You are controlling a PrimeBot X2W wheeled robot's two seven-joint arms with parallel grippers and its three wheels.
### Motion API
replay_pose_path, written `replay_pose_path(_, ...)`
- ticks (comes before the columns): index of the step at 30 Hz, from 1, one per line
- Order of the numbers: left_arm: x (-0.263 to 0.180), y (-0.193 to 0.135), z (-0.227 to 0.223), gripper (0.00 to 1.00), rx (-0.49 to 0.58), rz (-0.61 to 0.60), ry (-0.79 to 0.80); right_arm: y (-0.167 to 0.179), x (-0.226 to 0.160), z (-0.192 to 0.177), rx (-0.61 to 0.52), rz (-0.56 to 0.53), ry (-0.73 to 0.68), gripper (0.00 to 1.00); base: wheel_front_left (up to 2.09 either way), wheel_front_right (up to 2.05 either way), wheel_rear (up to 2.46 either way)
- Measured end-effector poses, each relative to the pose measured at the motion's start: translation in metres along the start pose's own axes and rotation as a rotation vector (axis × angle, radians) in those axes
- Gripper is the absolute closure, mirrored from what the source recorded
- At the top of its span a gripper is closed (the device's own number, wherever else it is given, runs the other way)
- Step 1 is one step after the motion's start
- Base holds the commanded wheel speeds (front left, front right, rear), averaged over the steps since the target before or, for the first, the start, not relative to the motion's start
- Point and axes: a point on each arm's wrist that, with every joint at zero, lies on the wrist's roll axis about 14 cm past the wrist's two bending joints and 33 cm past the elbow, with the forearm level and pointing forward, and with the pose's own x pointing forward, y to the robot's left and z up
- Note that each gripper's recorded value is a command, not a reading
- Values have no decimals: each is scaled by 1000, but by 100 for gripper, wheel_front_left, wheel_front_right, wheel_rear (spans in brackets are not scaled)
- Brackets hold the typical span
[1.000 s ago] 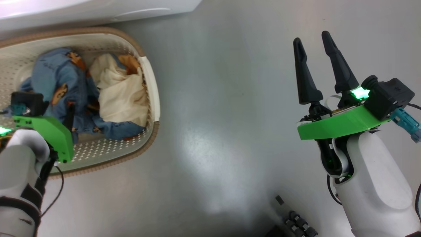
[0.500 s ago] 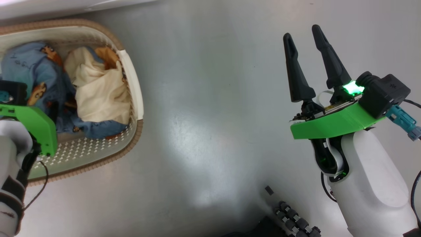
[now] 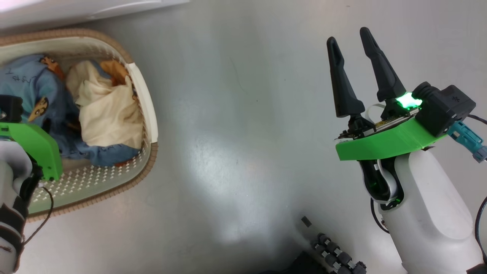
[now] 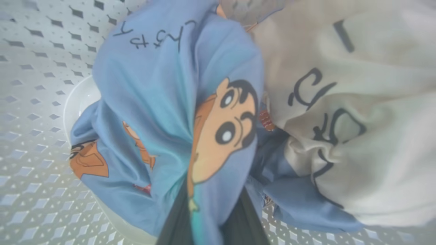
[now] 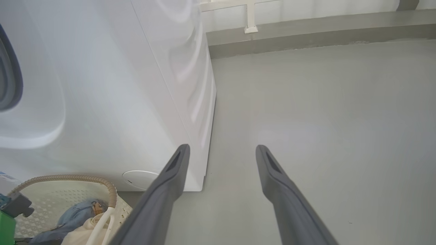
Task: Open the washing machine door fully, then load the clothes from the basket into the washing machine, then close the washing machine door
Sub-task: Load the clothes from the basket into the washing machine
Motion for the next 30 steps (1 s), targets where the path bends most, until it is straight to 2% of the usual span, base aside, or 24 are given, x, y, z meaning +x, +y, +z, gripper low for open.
replay_pose_path(13, -40, 3, 26, 100, -115, 27, -174, 6, -4, 32, 7, 5, -68, 0, 0, 0, 0)
replay_pose_path(22, -94, -10, 39, 100, -149, 24, -341, 11, -29, 60, 14, -4, -115, 0, 0, 0, 0)
replay_pose_path(30, -145, -9, 59, 100, -161, 34, -472, 20, -49, 81, 12, 23, -153, 0, 0, 0, 0)
